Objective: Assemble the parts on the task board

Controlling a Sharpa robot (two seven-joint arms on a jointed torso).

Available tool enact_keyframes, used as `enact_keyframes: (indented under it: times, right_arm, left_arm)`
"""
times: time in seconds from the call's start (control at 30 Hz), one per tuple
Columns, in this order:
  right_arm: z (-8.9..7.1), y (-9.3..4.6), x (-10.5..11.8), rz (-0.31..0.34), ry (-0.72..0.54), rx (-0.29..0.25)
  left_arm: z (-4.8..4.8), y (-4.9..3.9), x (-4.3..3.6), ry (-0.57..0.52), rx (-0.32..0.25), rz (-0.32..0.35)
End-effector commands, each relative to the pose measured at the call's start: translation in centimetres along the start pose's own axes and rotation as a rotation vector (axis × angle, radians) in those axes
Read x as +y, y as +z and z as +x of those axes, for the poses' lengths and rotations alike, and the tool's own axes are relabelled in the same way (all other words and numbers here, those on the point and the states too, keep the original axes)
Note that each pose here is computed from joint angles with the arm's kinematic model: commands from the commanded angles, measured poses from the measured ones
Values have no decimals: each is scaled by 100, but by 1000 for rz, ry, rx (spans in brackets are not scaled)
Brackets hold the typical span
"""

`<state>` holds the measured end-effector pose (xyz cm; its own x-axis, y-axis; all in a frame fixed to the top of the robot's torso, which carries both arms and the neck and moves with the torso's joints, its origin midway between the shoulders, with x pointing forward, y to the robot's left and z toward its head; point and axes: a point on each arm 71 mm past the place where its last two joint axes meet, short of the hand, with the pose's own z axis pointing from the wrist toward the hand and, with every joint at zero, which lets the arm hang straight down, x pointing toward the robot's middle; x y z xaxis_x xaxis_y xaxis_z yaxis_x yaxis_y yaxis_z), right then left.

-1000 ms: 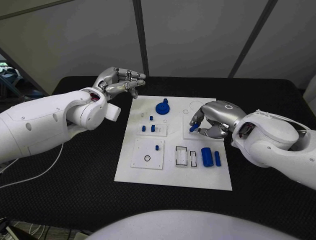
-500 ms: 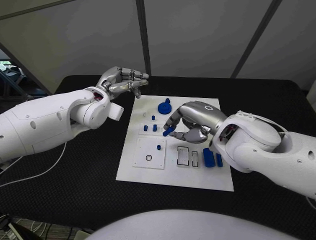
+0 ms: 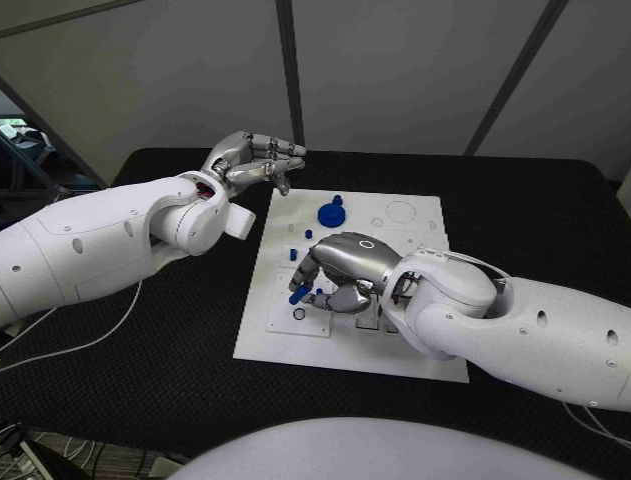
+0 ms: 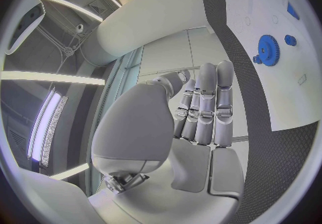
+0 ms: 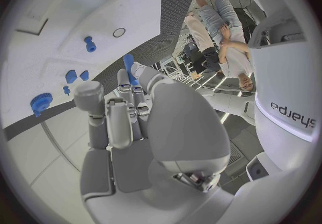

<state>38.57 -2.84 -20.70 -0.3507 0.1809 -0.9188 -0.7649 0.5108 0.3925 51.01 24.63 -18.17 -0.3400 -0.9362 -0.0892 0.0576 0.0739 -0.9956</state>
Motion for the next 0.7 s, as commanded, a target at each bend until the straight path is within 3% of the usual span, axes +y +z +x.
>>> enact_keyframes:
  times: [0.03, 0.7]
  right_arm:
    - [63, 27, -5, -17, -26, 47]
    - [185, 96, -74, 29, -102, 132]
  left_arm:
    - [9, 7, -14, -7, 11, 7]
    - [9, 10, -8, -8, 13, 2]
